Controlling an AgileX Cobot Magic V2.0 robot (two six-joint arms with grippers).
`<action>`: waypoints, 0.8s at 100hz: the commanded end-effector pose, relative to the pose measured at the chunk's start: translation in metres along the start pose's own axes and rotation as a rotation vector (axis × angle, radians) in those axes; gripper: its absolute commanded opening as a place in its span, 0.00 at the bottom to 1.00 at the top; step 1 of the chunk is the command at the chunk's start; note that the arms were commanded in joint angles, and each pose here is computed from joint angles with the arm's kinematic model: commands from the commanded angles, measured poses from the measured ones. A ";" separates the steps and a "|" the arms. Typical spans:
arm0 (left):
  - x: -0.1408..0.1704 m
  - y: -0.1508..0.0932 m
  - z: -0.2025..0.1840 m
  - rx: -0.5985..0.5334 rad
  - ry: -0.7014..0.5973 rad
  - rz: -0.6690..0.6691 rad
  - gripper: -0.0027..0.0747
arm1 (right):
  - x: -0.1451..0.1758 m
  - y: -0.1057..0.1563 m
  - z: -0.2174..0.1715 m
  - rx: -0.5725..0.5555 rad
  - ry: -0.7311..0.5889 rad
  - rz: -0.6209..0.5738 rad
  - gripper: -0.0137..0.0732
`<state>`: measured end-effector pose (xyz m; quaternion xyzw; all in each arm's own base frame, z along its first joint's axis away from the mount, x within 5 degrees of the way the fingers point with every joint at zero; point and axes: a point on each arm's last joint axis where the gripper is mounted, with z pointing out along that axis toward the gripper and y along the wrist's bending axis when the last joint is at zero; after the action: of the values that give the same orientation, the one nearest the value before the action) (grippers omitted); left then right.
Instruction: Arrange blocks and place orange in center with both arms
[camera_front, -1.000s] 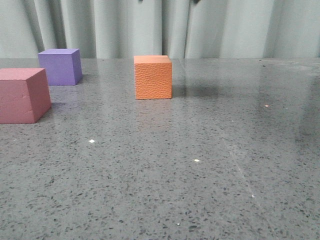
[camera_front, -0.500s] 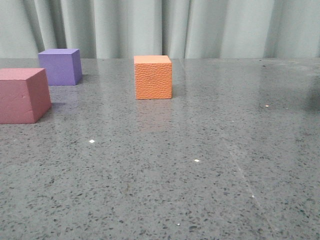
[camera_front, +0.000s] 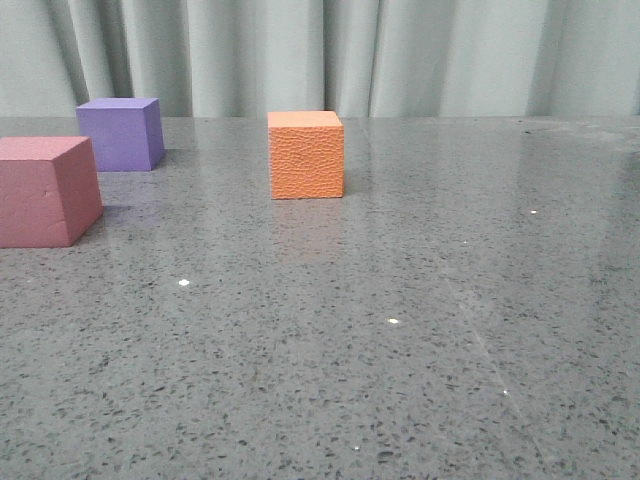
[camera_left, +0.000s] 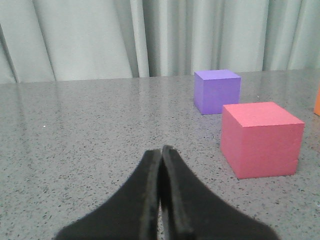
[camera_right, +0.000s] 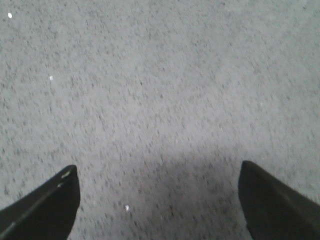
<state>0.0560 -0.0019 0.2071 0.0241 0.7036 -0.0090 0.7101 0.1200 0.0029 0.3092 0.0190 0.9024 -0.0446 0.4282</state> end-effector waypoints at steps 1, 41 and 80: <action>0.010 -0.002 0.000 0.014 -0.046 -0.007 0.01 | 0.006 -0.005 -0.008 0.005 -0.075 -0.017 0.89; 0.010 -0.002 0.000 0.014 -0.046 -0.007 0.01 | 0.022 -0.009 -0.019 -0.019 -0.170 -0.002 0.24; 0.010 -0.002 0.000 0.014 -0.046 -0.007 0.01 | 0.023 -0.009 -0.019 -0.014 -0.156 0.000 0.08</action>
<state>0.0560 -0.0019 0.2071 0.0241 0.7036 -0.0090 0.7101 0.0869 -0.0046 0.2918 0.0228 0.8846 -0.0343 0.4645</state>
